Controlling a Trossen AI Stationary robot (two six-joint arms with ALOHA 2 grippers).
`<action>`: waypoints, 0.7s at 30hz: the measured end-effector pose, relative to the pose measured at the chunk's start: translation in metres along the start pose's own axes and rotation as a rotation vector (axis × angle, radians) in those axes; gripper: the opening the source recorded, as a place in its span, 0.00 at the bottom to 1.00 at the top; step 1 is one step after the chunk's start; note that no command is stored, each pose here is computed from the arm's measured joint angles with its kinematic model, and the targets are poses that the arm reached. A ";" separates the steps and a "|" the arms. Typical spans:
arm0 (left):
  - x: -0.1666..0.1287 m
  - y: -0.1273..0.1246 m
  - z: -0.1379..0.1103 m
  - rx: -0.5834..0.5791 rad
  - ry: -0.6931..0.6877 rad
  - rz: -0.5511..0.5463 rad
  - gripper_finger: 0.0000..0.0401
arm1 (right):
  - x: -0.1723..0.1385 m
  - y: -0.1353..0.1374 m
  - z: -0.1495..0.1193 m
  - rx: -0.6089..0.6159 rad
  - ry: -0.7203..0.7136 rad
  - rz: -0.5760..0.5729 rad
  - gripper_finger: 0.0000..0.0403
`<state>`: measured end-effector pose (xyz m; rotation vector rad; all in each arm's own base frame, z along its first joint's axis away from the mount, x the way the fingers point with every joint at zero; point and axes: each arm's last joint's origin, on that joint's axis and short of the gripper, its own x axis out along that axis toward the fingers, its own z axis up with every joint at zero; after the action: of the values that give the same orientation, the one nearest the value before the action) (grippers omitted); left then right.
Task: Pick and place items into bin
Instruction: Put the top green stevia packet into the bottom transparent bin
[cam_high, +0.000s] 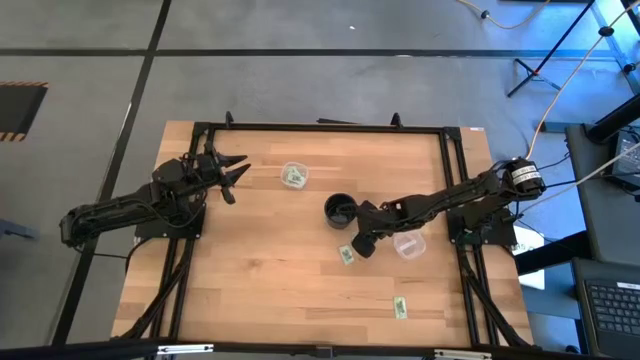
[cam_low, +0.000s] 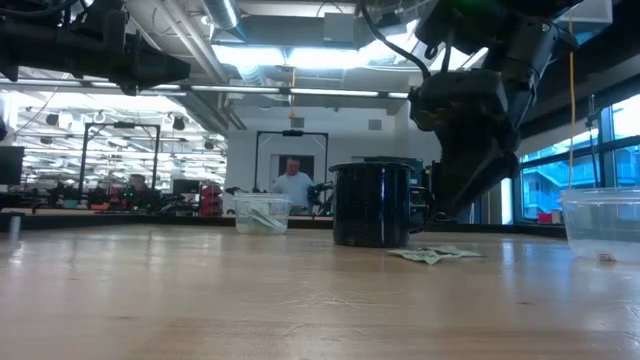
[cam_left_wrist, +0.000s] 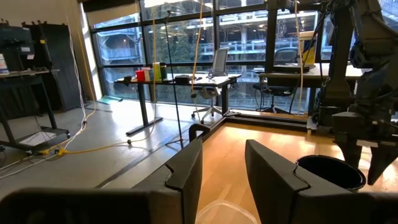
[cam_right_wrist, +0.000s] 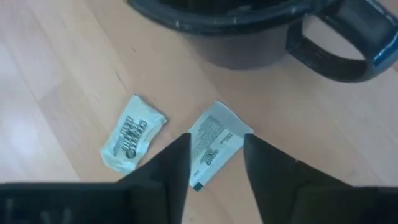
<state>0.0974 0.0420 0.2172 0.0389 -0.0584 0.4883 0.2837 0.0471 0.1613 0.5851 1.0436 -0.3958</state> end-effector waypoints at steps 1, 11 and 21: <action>0.000 0.000 0.000 0.000 0.000 0.000 0.29 | 0.000 0.000 0.000 0.006 -0.004 0.004 0.38; 0.000 0.000 0.000 0.000 0.000 0.000 0.30 | 0.017 -0.001 -0.003 0.078 0.027 -0.032 0.48; 0.000 0.000 0.000 0.000 0.000 0.000 0.29 | 0.036 -0.003 -0.008 0.148 0.051 -0.085 0.49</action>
<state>0.0974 0.0420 0.2172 0.0389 -0.0581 0.4886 0.2926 0.0486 0.1259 0.6876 1.0969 -0.5385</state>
